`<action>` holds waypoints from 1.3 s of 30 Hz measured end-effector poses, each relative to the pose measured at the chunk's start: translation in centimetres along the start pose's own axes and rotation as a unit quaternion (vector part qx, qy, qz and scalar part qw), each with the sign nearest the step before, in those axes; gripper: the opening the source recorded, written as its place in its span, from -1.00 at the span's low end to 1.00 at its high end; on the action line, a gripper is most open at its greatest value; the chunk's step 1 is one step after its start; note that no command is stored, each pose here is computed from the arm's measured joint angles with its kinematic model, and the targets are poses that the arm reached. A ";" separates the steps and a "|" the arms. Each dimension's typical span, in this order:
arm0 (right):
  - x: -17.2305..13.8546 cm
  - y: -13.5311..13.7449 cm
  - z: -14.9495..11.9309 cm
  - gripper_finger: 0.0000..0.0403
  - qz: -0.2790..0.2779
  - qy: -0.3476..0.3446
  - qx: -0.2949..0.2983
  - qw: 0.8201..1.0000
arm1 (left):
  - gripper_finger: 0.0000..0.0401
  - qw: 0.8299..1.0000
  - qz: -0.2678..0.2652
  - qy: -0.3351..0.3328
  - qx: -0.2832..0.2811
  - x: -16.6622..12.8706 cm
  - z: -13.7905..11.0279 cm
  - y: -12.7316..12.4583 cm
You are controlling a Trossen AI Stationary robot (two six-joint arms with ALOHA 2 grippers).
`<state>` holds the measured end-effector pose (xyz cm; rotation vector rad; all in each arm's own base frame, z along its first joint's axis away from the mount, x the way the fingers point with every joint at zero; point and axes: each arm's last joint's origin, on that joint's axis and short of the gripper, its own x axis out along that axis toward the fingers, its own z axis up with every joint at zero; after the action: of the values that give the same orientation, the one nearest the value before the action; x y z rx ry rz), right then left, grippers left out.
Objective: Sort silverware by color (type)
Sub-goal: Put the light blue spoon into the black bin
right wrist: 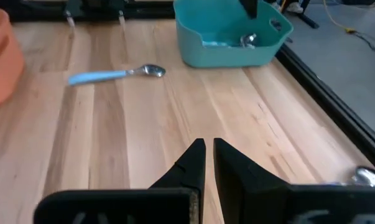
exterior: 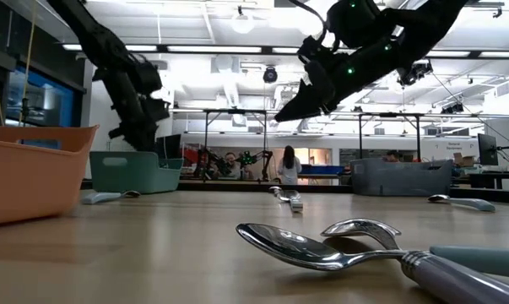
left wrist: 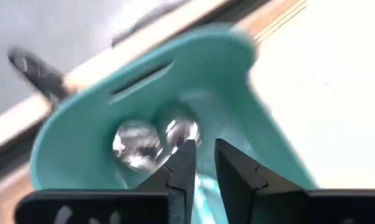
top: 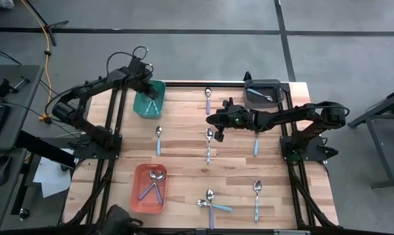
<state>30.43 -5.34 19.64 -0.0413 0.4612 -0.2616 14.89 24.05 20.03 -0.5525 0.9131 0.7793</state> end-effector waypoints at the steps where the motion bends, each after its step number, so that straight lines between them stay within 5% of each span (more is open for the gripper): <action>1: -0.2 -0.1 0.0 -0.92 -0.007 0.004 -0.003 1.000 | -0.80 1.000 -0.003 -0.021 0.009 -0.4 0.0 -0.5; 7: -1.6 -0.4 0.4 -0.92 -0.026 0.025 -0.003 0.999 | -0.99 0.984 -0.042 -0.167 0.052 -2.3 -2.2 -4.0; 16: -4.4 1.6 -0.2 -0.92 -0.037 0.101 0.033 0.994 | -0.98 0.923 -0.142 -0.341 0.111 -4.5 -6.8 -8.2; 23: -7.9 4.4 -2.0 -0.92 -0.061 0.204 0.095 0.972 | -0.99 0.892 -0.198 -0.382 0.140 -4.4 -9.7 -9.8; 30: -10.7 5.8 -3.9 -0.88 -0.110 0.291 0.149 0.939 | -0.99 0.885 -0.223 -0.377 0.159 -3.9 -11.0 -10.7; 39: -12.1 5.5 -5.2 -0.46 -0.201 0.335 0.237 0.890 | -0.98 0.879 -0.240 -0.372 0.180 -4.0 -11.4 -11.6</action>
<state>19.01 3.22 19.66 0.4518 1.0693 -0.8053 17.02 7.50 18.76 -0.1016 0.1660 0.2977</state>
